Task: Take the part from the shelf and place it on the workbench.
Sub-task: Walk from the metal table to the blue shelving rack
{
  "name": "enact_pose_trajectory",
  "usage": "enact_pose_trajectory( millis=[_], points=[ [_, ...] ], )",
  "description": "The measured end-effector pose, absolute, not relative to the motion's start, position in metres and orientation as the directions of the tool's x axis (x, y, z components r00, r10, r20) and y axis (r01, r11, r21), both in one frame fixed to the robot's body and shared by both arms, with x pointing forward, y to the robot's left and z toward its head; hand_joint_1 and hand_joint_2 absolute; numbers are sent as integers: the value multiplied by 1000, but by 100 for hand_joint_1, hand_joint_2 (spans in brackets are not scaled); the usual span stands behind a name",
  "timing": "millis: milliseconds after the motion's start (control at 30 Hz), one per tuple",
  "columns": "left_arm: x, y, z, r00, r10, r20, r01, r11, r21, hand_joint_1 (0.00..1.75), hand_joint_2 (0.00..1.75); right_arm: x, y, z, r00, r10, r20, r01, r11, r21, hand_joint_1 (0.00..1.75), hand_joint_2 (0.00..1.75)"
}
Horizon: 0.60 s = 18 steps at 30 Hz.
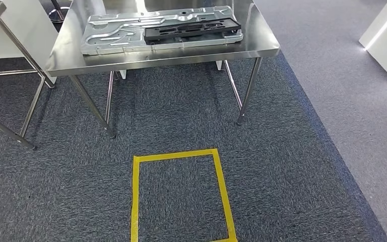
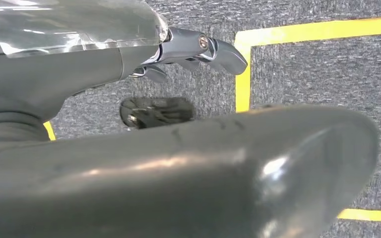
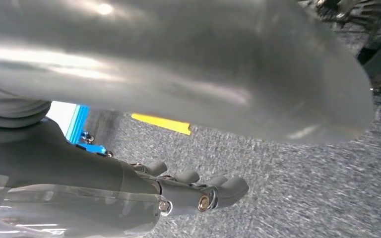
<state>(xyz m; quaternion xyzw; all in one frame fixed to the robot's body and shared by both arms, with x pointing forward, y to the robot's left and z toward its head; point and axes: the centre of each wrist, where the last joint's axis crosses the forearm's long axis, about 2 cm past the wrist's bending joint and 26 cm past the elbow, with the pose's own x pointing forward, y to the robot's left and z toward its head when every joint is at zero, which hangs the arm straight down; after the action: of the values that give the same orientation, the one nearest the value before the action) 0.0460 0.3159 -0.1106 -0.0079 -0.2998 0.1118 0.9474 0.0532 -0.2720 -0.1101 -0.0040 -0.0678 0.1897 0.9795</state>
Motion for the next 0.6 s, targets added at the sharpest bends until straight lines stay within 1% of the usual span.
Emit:
enact_pose_trajectory(
  millis=[600],
  points=[
    [48,316,-110,785,202,585,-185,979,-91,0,0,54,-273,-110,921,367,131,-366,930,-35,0,0]
  ],
)
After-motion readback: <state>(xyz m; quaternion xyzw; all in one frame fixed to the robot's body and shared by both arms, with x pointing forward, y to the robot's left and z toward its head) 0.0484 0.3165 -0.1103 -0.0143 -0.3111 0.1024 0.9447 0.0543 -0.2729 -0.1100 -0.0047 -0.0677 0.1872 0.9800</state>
